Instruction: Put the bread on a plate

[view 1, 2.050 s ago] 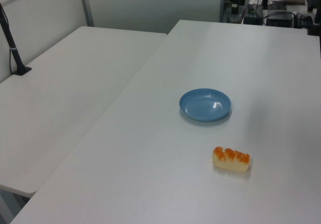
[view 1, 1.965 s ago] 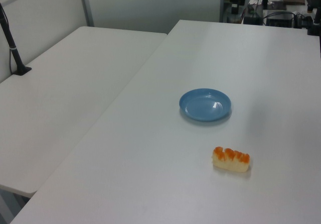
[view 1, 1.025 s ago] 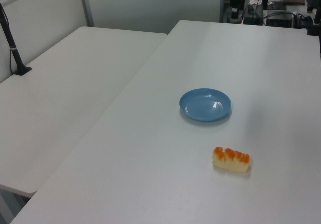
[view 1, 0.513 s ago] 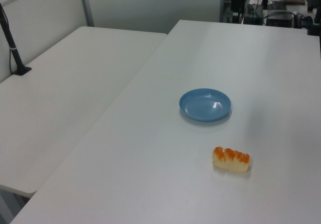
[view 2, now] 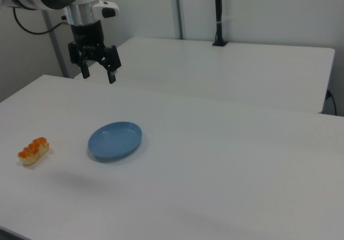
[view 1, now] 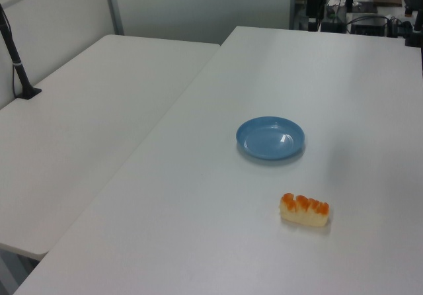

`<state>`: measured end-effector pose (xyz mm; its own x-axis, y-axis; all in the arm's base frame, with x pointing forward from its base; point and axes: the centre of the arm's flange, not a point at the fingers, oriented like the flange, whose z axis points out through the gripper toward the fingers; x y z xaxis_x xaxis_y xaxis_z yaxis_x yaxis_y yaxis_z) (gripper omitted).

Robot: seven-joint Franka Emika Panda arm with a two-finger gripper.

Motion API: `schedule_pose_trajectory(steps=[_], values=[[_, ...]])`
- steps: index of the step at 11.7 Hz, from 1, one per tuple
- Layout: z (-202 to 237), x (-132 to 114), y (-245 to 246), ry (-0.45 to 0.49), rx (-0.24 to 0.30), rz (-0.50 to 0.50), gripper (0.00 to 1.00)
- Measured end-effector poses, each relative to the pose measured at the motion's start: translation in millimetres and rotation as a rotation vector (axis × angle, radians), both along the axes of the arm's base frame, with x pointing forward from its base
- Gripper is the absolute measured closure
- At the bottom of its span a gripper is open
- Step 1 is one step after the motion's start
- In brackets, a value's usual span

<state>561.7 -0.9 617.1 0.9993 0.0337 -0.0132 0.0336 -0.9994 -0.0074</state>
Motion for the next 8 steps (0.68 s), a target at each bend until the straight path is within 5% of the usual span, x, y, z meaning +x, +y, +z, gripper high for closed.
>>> schedule_pose_trajectory(steps=[4, 8], values=[[-2.4, -18.4, 20.1, -0.011, 0.053, 0.018, 0.00], [-41.8, -39.6, 138.7, -0.093, 0.069, -0.106, 0.00]])
